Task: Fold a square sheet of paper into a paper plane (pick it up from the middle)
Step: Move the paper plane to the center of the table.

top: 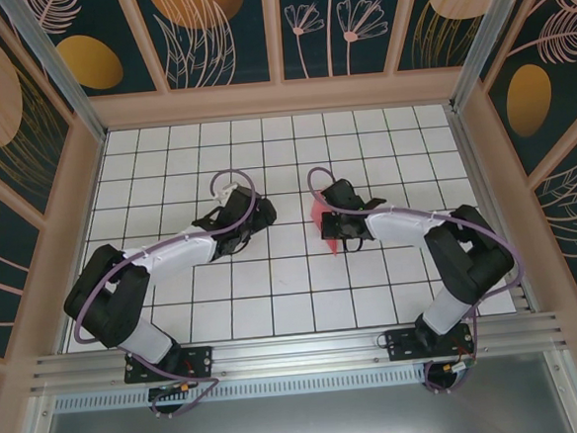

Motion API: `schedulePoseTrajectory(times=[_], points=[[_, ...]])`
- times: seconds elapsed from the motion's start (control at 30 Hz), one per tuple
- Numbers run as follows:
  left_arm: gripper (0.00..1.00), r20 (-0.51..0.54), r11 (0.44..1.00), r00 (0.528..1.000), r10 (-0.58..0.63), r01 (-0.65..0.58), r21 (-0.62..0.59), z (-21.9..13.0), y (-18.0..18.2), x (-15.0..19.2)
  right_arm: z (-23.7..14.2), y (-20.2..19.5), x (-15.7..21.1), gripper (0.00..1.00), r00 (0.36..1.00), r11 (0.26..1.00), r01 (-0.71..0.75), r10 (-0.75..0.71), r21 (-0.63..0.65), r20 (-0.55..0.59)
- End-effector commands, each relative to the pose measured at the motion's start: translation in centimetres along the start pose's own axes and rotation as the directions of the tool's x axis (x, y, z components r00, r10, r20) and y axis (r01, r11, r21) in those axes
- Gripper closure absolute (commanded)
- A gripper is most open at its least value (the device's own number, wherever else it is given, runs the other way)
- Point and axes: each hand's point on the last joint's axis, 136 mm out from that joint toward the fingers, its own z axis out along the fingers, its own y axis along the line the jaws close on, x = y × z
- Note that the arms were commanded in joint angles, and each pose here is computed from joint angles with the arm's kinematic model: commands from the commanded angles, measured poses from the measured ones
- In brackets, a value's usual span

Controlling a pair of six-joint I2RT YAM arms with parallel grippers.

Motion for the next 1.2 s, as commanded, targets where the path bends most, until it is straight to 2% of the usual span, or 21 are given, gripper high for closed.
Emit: schedulePoseTrajectory(times=[0.0,0.43,0.63,0.77,0.9,1.0,1.17], points=[[0.14,0.033,0.997,0.999,-0.014,0.016,-0.075,-0.4,1.9,-0.4,0.5,-0.6,0.1,0.96,1.000,0.997,-0.021,0.022,0.074,-0.012],[0.01,0.027,0.995,1.000,-0.014,0.017,-0.101,-0.1,2.7,0.0,1.7,0.4,0.0,0.85,0.999,0.995,-0.034,0.036,0.096,-0.014],[0.02,0.026,0.993,1.000,-0.013,0.016,-0.115,-0.1,3.1,0.1,2.3,0.6,0.3,0.83,0.999,0.994,-0.035,0.038,0.105,-0.028],[0.02,0.026,0.993,1.000,-0.012,0.015,-0.119,-0.1,3.1,0.1,2.6,0.4,0.5,0.83,0.999,0.992,-0.041,0.045,0.117,-0.031],[0.01,0.029,0.991,1.000,-0.009,0.012,-0.133,-0.3,3.6,0.1,3.1,-0.1,0.9,0.89,0.998,0.989,-0.037,0.044,0.144,-0.046],[0.01,0.042,0.989,0.999,-0.009,0.015,-0.145,-0.5,3.9,-0.2,2.6,0.4,-0.4,0.91,1.000,0.990,-0.020,0.023,0.143,-0.021],[0.01,0.074,0.985,0.997,-0.013,0.025,-0.169,-1.4,5.0,-1.1,1.6,2.8,-4.9,0.92,0.998,0.994,0.023,-0.029,0.111,0.057]])
